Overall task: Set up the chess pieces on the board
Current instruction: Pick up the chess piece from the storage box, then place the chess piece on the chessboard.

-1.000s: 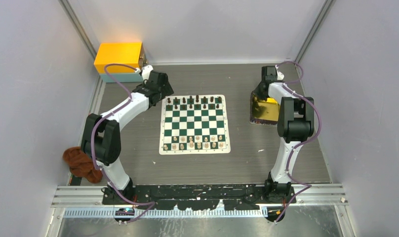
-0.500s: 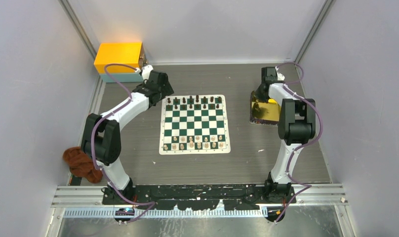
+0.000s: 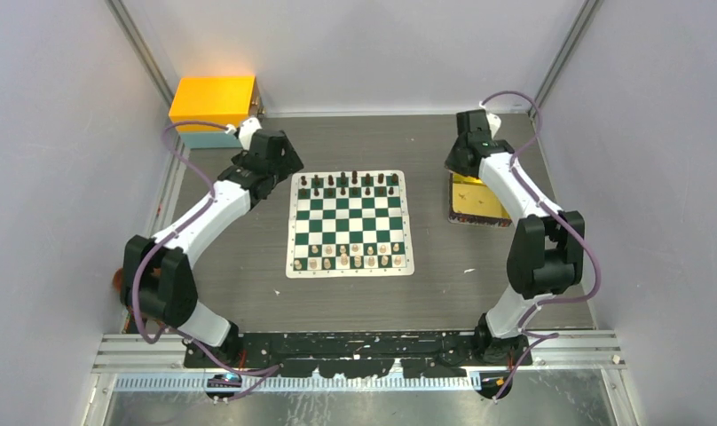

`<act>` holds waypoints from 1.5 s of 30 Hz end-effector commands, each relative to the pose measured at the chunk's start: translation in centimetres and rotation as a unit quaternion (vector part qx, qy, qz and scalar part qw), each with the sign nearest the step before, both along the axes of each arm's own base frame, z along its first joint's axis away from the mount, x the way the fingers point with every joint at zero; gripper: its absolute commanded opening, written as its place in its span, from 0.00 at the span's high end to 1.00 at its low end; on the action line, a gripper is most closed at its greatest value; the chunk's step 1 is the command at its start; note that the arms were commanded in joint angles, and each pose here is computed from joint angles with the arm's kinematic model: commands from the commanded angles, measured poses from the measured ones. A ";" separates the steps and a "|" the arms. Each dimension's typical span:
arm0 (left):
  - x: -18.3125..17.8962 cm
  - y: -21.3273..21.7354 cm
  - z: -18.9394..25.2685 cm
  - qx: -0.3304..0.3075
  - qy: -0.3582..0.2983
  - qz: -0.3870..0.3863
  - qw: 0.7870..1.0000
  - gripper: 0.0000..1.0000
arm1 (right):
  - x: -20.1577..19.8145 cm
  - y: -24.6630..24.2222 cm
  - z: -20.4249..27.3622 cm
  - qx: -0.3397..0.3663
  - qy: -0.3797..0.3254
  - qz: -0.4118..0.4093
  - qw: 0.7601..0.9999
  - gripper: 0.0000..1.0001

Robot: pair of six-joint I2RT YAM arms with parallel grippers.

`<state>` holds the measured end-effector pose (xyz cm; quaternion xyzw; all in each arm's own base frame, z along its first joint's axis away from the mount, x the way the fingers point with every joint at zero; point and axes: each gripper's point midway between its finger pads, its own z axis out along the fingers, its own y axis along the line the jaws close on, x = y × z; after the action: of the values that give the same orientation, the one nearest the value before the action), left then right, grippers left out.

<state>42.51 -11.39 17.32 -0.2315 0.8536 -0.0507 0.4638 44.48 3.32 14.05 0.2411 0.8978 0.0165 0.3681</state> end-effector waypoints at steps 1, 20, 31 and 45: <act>-1.5 0.6 4.0 -0.020 -0.046 0.011 0.999 0.08 | -1.8 4.6 5.2 -0.007 -0.027 0.088 0.996 0.99; -10.4 5.9 12.2 -0.014 -0.121 0.043 0.992 0.07 | -10.8 30.5 6.5 0.016 -0.007 0.384 0.923 0.99; -14.3 7.6 14.7 -0.028 -0.157 0.047 0.986 0.07 | -14.6 38.7 2.5 0.006 0.029 0.457 0.889 0.99; -16.1 8.1 15.4 -0.033 -0.169 0.040 0.984 0.07 | -18.0 42.8 -1.7 -0.019 0.061 0.501 0.863 0.99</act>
<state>26.96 -3.60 32.13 -0.2762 0.7557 -0.1005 0.5852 26.30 44.79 11.17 -0.2421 0.9267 0.1525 0.2435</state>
